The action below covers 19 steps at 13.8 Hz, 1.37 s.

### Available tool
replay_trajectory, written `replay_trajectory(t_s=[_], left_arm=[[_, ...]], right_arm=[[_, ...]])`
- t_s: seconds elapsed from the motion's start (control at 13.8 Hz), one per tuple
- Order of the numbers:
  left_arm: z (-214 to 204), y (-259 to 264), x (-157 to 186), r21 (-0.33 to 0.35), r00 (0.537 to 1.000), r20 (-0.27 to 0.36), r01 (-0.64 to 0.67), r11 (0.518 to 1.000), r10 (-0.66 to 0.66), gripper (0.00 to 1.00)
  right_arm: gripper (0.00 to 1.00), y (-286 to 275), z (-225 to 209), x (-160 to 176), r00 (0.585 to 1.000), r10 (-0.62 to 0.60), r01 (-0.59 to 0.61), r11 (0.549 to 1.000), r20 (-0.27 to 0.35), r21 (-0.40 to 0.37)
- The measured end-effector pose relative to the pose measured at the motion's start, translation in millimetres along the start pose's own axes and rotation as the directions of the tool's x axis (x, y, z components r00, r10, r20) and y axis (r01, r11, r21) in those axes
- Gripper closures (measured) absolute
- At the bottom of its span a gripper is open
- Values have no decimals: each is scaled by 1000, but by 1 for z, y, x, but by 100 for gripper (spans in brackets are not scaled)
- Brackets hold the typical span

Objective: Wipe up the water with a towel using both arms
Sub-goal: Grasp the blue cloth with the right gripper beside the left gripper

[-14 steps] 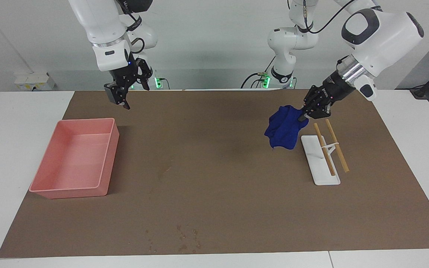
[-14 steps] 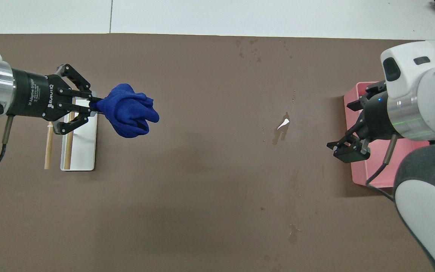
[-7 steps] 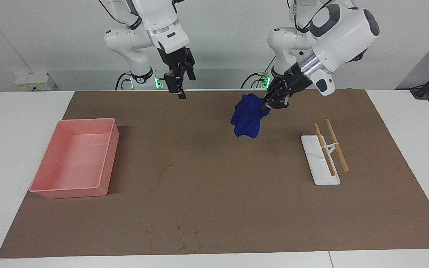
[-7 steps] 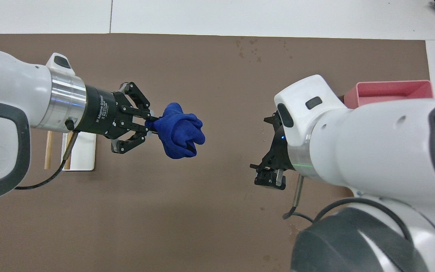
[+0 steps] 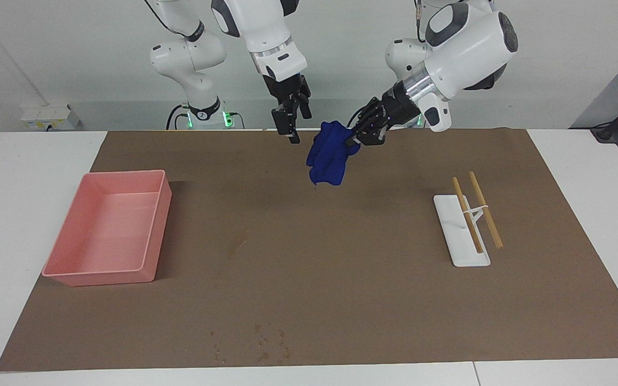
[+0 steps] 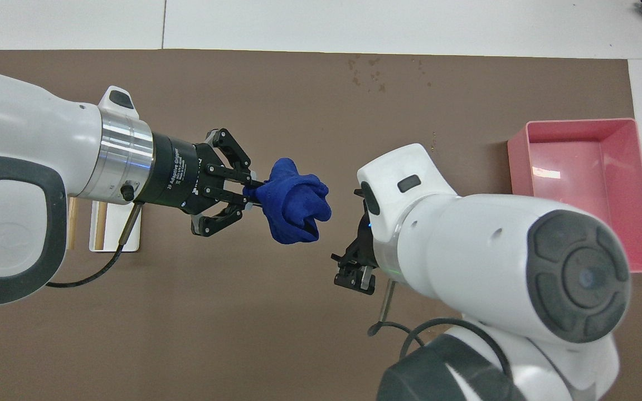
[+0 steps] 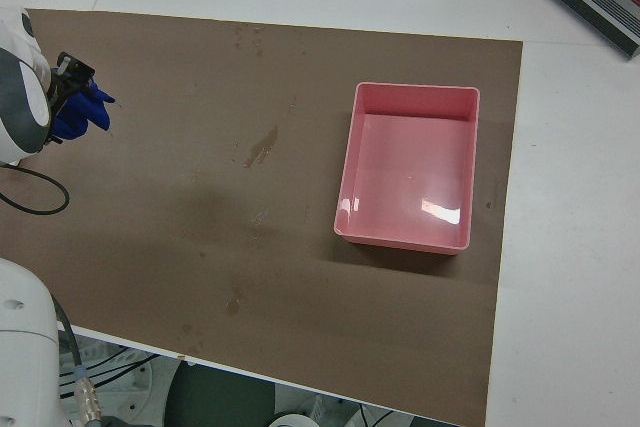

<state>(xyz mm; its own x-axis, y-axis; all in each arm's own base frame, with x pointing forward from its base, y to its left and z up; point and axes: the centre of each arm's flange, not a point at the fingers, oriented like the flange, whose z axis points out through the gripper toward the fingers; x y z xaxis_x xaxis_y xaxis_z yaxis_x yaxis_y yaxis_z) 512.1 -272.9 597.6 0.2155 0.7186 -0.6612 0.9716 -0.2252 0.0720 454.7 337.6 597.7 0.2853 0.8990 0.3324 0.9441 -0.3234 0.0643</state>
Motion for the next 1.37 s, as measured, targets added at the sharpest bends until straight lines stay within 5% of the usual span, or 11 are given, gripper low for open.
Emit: replay_trajectory(t_s=[0.72,1.23,1.37], left_arm=[[13,-29,-17,66,1000,2,-15,998,15,82],[14,-32,-15,75,1000,0,-11,997,11,82],[15,-32,-13,78,1000,-1,-15,997,15,82]], right_arm=[[0,-11,38,1,997,-18,13,998,-69,-60],[73,-12,39,1,998,-20,16,998,-67,-58],[78,-13,40,1,998,-19,16,998,-65,-57]])
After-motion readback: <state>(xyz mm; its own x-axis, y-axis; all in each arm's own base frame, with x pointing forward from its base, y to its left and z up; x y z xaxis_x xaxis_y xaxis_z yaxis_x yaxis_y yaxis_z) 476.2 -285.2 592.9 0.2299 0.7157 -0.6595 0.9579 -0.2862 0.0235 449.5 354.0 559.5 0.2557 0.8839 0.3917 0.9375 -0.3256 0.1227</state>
